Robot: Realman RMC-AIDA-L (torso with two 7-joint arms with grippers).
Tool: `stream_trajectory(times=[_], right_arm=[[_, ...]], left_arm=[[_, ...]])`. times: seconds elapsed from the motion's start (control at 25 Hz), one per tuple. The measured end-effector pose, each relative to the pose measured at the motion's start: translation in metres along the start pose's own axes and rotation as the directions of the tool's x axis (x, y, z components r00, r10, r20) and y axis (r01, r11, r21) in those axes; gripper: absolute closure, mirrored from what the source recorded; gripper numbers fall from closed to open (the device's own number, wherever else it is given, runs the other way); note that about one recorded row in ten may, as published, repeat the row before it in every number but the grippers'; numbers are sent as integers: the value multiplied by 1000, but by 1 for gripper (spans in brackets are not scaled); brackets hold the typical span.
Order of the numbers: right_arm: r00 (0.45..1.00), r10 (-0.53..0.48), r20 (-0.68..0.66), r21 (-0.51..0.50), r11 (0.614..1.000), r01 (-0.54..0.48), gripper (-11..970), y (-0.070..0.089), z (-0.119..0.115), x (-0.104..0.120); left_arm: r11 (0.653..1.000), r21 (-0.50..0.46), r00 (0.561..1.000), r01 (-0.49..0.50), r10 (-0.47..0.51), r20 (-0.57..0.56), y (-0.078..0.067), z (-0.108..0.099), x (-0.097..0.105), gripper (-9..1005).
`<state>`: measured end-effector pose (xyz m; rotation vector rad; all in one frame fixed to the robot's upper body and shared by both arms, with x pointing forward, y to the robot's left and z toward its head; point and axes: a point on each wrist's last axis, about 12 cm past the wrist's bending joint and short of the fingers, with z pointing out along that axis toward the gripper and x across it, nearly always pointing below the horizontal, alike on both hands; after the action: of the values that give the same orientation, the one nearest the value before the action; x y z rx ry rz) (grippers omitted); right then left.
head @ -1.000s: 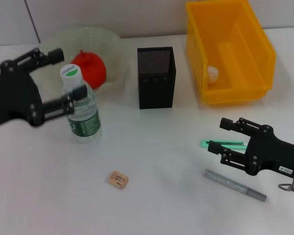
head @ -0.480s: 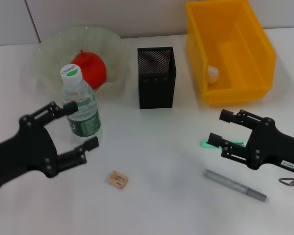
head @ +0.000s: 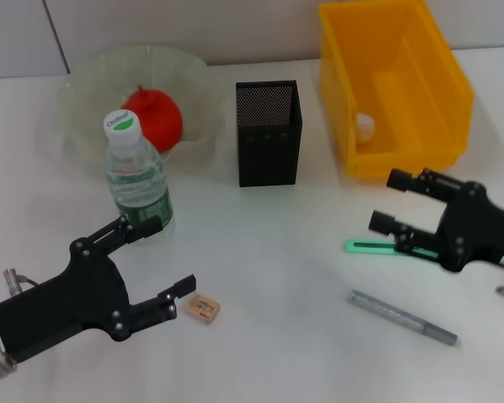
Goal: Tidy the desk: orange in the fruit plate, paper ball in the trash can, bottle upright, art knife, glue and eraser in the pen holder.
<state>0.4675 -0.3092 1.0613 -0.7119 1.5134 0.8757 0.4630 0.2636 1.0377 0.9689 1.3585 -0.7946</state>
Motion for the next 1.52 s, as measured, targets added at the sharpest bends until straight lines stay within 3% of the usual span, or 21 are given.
stream_trajectory(times=[0.12,0.32,0.56,0.72,0.96,1.16,1.32,1.52], right_arm=[[997,34,-74,-40,999,-37,258,-9,-2,-24],[940,44,-337,-101,991,-83,258,-23,10,-73],[822,-28,-569,-156,985,-74,259,-22,35,-124],[759,-96,-644,-205,978,-50,259,-15,45,-148],[705,-152,-693,-207,978,7,260,-11,53,-167],[651,-145,-745,-179,984,14,260,-11,59,-169],[561,-96,-822,-88,995,41,260,-16,66,-173],[419,-129,-899,-90,990,110,261,-15,78,-172]], left_arm=[[1000,30,1000,8,-8,5,-2,2,-1,183],[996,82,999,32,-31,-16,-3,10,-1,183],[992,106,998,60,-58,-22,-4,15,-1,183],[991,108,997,75,-72,-33,-4,16,0,183],[991,106,996,84,-80,-39,-5,16,1,183],[991,103,996,86,-82,-43,-5,16,2,183],[991,102,995,89,-85,-44,-5,17,2,183],[991,96,995,89,-84,-51,-4,17,3,183]])
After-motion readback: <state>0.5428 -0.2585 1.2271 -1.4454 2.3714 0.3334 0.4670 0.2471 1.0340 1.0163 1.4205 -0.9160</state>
